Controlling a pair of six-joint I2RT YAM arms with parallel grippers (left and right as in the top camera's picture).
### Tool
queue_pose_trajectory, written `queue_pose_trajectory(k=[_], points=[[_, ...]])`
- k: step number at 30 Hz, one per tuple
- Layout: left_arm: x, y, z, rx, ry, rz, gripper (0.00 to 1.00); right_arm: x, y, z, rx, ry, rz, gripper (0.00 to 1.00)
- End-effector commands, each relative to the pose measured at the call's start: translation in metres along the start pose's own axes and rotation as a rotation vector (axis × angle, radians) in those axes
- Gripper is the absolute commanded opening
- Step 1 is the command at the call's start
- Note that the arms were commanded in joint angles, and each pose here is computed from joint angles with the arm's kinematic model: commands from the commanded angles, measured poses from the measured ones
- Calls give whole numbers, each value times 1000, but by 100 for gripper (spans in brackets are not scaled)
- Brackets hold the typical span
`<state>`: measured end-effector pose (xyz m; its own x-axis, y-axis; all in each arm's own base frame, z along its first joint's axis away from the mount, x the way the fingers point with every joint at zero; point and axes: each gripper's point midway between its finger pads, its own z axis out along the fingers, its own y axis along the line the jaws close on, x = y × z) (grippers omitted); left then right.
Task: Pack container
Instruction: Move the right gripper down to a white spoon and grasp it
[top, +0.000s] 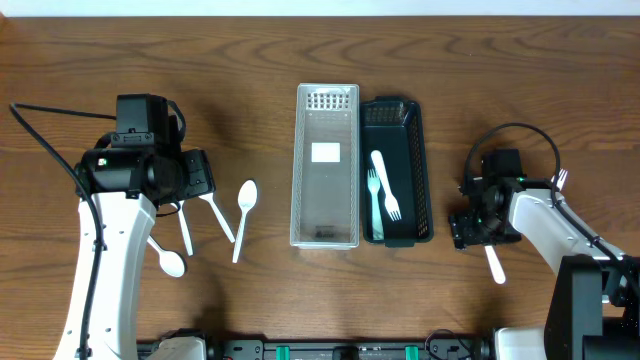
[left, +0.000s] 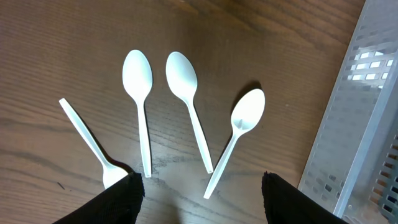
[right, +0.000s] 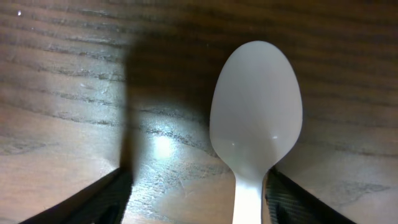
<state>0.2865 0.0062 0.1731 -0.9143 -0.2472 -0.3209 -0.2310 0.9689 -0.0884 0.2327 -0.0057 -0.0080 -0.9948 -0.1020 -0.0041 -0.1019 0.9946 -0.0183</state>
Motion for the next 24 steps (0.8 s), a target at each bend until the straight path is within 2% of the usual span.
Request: queue_pose_trajectory(k=[1, 9, 16, 24], points=[[-3, -1, -4, 1, -9, 7, 64, 13, -3, 11, 18, 44, 16, 63], [-3, -1, -4, 1, -9, 7, 64, 9, -4, 11, 20, 30, 51, 62], [-3, -1, -4, 1, -9, 7, 64, 4, -4, 11, 22, 9, 51, 49], [-3, -1, -4, 1, -9, 7, 64, -2, -5, 11, 24, -14, 52, 43]])
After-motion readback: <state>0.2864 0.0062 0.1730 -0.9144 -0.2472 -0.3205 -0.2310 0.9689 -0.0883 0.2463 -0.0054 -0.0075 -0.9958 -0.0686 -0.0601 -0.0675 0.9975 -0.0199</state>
